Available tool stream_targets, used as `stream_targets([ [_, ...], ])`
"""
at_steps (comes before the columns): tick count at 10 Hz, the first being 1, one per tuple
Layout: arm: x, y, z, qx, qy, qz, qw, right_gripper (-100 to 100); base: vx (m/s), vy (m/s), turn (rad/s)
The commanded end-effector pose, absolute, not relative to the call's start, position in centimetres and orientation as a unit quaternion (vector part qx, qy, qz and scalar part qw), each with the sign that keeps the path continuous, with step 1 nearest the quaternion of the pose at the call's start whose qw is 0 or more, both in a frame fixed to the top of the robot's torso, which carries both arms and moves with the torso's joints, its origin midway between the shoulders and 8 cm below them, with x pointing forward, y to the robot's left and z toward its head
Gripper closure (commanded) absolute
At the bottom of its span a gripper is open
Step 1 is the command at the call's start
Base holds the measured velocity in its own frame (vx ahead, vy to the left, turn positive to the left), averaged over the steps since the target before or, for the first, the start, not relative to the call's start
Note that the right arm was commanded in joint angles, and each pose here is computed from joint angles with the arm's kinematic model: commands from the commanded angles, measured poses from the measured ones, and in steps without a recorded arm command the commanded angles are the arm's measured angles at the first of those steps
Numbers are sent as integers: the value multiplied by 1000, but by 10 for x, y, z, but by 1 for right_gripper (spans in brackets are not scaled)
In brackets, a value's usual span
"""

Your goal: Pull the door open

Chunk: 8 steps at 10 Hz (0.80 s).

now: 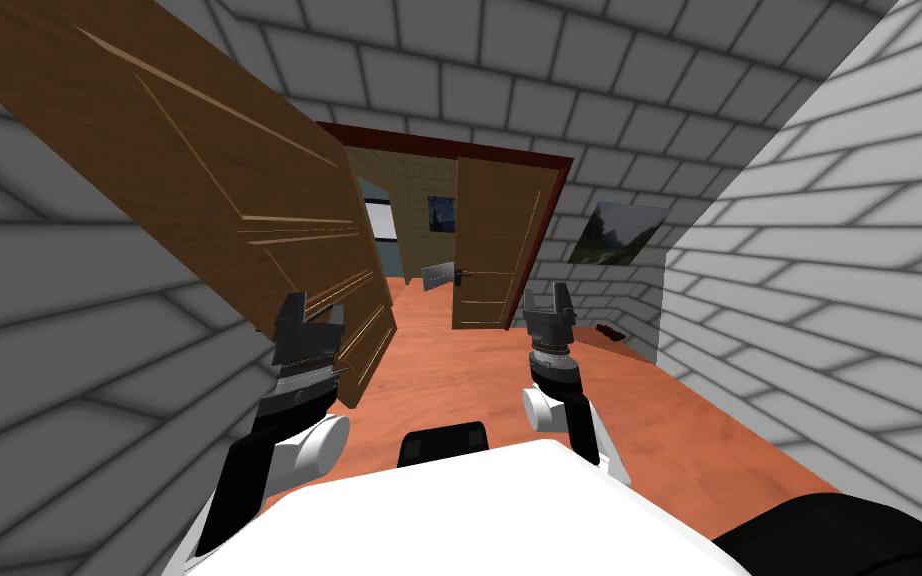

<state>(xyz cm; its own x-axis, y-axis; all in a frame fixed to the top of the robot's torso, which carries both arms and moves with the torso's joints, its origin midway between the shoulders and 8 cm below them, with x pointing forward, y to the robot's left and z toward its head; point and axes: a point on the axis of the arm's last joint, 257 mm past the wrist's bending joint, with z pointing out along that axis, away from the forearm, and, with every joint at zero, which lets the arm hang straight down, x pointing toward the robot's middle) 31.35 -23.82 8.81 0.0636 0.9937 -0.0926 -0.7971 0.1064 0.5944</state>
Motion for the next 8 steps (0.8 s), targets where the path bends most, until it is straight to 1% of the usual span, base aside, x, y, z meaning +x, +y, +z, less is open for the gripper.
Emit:
stream_targets([
  [1,322,-240,79,207,252,639,696,-100,33,11,53],
  [8,363,-248,36,243,277,640,674,-100,79,4,57],
])
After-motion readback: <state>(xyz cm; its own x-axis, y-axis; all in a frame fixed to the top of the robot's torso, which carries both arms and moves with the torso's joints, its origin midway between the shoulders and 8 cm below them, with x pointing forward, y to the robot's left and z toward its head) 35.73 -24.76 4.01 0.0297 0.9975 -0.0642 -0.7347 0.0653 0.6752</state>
